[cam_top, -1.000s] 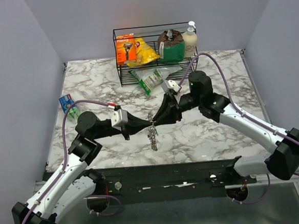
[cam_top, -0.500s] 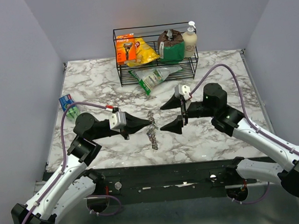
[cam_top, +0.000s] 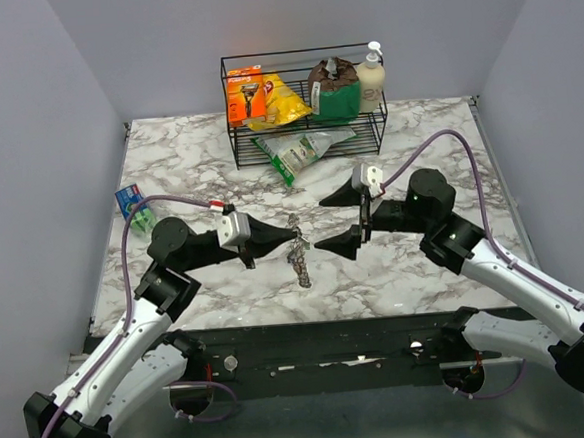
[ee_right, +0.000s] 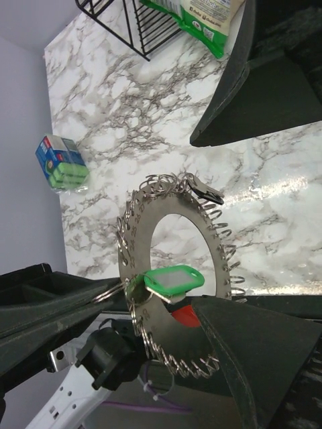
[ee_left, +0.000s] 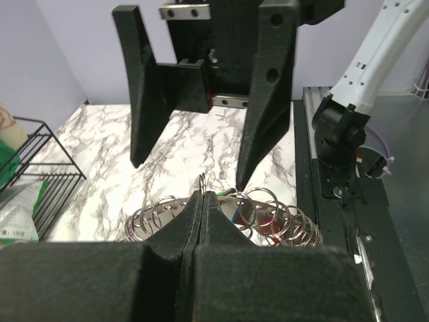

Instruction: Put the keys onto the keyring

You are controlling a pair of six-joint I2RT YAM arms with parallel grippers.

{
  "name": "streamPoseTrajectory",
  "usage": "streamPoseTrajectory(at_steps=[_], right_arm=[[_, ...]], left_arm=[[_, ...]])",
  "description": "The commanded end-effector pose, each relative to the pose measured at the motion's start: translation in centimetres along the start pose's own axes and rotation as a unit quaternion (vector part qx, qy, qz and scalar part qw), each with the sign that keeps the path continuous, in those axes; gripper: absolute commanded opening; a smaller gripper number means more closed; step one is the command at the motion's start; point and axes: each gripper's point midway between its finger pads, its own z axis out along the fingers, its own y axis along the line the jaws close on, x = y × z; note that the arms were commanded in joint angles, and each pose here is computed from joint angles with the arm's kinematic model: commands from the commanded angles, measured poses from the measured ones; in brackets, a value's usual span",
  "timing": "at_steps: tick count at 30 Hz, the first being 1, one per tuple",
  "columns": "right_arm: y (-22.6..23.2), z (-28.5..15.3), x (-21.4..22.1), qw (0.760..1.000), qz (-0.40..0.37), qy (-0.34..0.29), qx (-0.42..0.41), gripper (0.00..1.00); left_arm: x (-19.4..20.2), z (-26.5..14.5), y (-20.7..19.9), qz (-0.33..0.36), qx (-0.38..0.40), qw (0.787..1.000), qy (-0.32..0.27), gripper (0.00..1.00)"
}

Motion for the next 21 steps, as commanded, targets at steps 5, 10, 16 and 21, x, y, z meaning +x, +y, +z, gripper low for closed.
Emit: streamPoseTrajectory(at_steps=[5,10,16,21], right_arm=[[-1.1,-1.4,0.6,0.998,0.000,-0.005,0.068,1.00],[-1.3,-2.6,1.0,0.995,0.003,-0.005,0.099,1.00],[-1.2,-4.0,1.3,0.992,0.006,0.000,0.125,1.00],[-1.2,-4.6,1.6,0.990,0.010,0.006,0.138,1.00]], left_arm=[[1.4,1.1,3.7,-0.041,-0.082,0.996,-0.017,0.00],[4.4,1.9,6.9,-0.080,-0.151,0.985,0.007,0.00],[7.8,3.6,9.4,-0.101,-0.186,0.977,0.017,0.00],[8.9,6.0,10.8,-0.109,-0.180,0.978,0.011,0.00]])
